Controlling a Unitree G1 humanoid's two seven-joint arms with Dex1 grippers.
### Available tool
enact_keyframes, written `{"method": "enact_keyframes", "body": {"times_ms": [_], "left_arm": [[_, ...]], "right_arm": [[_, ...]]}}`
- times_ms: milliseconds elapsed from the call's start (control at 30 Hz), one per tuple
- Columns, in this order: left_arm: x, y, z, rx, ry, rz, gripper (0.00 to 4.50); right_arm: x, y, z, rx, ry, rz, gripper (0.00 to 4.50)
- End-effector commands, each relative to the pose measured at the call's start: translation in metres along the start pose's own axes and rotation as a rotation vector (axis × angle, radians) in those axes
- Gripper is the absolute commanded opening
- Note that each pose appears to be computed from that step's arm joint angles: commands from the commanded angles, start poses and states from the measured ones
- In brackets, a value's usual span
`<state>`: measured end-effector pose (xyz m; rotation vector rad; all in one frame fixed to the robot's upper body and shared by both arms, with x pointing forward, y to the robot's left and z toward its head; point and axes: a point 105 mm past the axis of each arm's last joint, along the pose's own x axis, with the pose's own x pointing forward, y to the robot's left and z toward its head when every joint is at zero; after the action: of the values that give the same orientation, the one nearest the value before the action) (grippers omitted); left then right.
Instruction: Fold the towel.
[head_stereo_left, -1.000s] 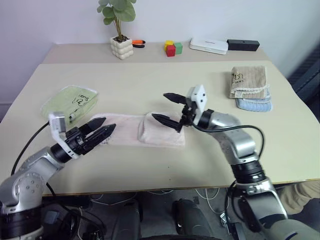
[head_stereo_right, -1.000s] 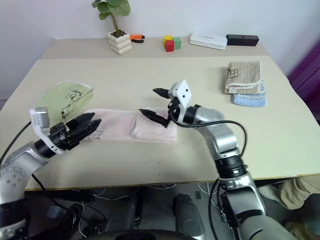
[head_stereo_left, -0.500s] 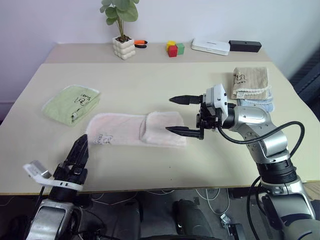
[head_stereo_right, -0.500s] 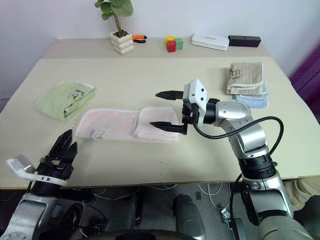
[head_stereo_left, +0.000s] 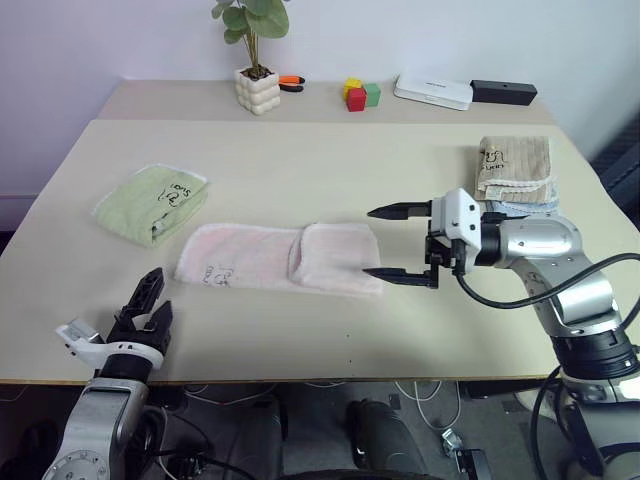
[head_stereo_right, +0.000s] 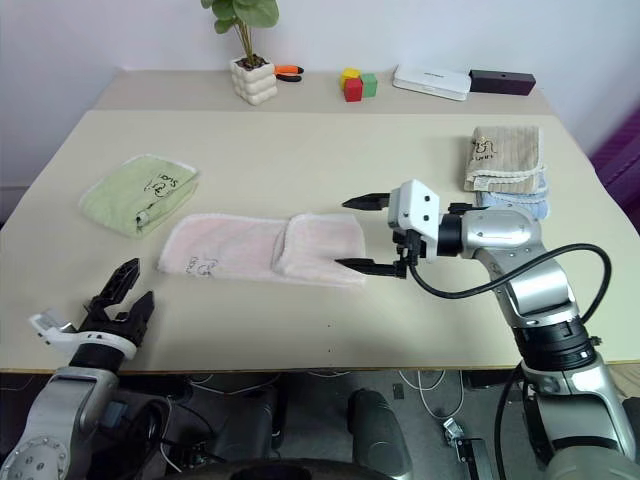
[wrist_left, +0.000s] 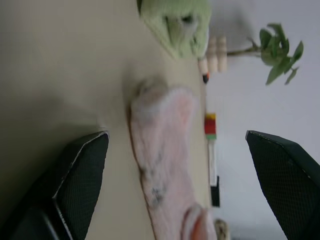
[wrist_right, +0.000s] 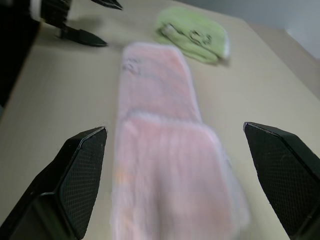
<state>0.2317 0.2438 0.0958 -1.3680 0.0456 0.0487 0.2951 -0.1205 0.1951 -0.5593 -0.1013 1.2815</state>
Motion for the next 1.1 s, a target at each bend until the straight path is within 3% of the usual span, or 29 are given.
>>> {"method": "enact_keyframes", "body": {"times_ms": [33,367,567,867,967,1100], "left_arm": [[0.005,0.002,-0.002,0.034,0.028,0.013,4.5],[0.022,0.009,-0.005,0.081,0.082,0.057,4.5],[0.032,0.015,-0.001,0.048,0.064,0.073,4.5],[0.053,0.001,-0.01,-0.096,0.071,0.012,4.5],[0.057,-0.003,-0.006,-0.137,0.055,-0.009,3.25],[0.055,-0.001,-0.004,-0.125,0.047,-0.008,1.21]], "right_arm": [[-0.008,-0.002,0.006,-0.039,-0.009,-0.023,4.46],[-0.011,-0.004,0.005,-0.061,0.017,-0.03,4.46],[-0.007,-0.005,0.007,-0.062,0.007,-0.035,4.46],[-0.002,-0.005,0.009,-0.061,0.004,-0.038,4.46],[-0.001,-0.005,0.01,-0.062,0.003,-0.043,4.5],[0.0,-0.005,0.011,-0.061,0.0,-0.046,4.5]]}}
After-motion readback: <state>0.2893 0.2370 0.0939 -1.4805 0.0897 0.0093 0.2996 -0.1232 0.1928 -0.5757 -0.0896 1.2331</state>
